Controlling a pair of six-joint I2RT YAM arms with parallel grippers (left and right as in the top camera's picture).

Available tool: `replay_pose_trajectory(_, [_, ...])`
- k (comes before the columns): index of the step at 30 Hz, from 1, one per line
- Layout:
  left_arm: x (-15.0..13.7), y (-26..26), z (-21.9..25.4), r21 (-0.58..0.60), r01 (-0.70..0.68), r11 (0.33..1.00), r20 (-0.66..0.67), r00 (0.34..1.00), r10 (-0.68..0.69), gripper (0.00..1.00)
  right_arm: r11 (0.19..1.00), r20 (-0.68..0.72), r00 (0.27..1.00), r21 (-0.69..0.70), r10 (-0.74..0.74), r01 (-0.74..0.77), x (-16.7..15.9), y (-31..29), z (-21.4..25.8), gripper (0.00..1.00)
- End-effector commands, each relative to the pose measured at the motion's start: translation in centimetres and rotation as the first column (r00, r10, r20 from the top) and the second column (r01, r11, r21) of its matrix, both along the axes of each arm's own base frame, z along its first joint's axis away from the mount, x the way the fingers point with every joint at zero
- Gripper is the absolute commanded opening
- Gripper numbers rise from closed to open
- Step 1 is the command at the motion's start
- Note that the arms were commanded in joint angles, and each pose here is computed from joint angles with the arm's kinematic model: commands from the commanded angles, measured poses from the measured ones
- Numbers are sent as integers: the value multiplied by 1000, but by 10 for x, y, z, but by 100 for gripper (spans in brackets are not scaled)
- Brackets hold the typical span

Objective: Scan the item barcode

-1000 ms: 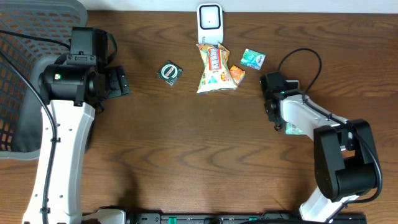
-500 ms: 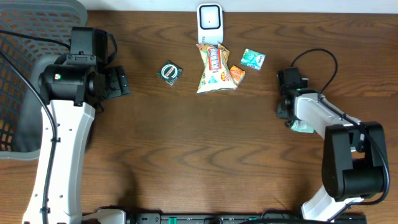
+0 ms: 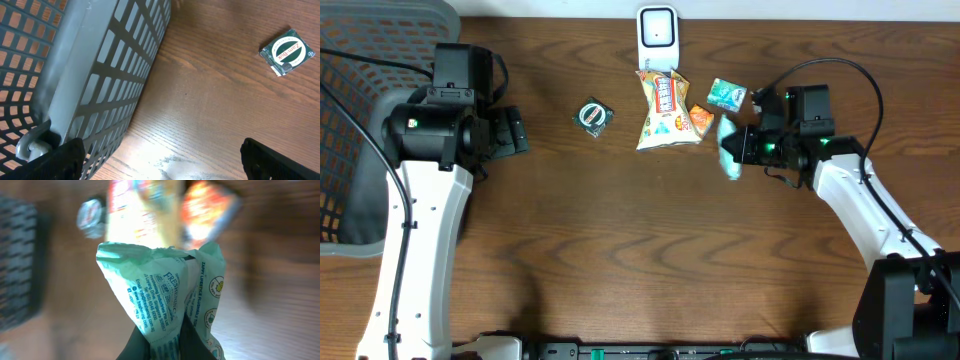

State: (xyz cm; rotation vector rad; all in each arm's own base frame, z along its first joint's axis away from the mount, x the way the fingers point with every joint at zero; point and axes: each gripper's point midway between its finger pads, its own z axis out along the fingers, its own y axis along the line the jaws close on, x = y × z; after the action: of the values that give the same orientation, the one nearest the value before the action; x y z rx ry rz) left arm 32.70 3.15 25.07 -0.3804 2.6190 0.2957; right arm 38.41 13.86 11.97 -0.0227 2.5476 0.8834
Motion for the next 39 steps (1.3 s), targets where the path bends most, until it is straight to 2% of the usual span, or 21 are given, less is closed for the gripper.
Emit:
replay_pose_trajectory(1, [-1, 5, 6, 12, -18, 1000, 15, 1000, 17, 97, 964, -58, 986, 225, 158, -142, -25, 38, 14, 1])
replay_pose_trajectory(7, [-1, 5, 6, 12, -18, 1000, 16, 1000, 17, 98, 916, -190, 950, 364, 247, -166, -48, 53, -20, 1])
replay_pose_trajectory(11, [-1, 5, 6, 12, -18, 1000, 16, 1000, 17, 98, 925, -279, 933, 361, 226, -116, -49, 47, -52, 1])
replay_pose_trajectory(13, [-1, 5, 6, 12, -18, 1000, 16, 1000, 17, 98, 948, -314, 933, 308, 175, -75, -44, 36, -70, 1])
replay_pose_trajectory(14, [-1, 5, 6, 12, -18, 1000, 16, 1000, 17, 98, 963, -326, 936, 265, 136, -48, -41, 27, -79, 4])
replay_pose_trajectory(15, [-1, 5, 6, 12, -18, 1000, 16, 1000, 18, 98, 973, -334, 937, 229, 103, -26, -38, 18, -85, 12])
replay_pose_trajectory(18, [-1, 5, 6, 12, -18, 1000, 16, 1000, 18, 98, 981, -337, 941, 193, 41, 26, -31, -1, -86, 39])
replay_pose_trajectory(20, [-1, 5, 6, 12, -18, 1000, 16, 1000, 17, 98, 980, -332, 943, 192, 11, 57, -24, -14, -77, 45])
replay_pose_trajectory(24, [-1, 5, 6, 12, -18, 1000, 16, 1000, 17, 98, 981, -289, 957, 183, -6, 61, -15, -30, -49, 48])
replay_pose_trajectory(27, [-1, 5, 6, 12, -18, 1000, 16, 1000, 17, 98, 993, -274, 960, 85, -53, 79, -13, -41, -40, 48])
replay_pose_trajectory(32, [-1, 5, 6, 12, -18, 1000, 16, 1000, 17, 98, 980, -286, 948, -181, -137, 87, -25, -57, -55, 49])
replay_pose_trajectory(39, [-1, 5, 6, 12, -18, 1000, 16, 1000, 17, 98, 914, -246, 968, -403, -57, -48, -39, -26, -69, 48])
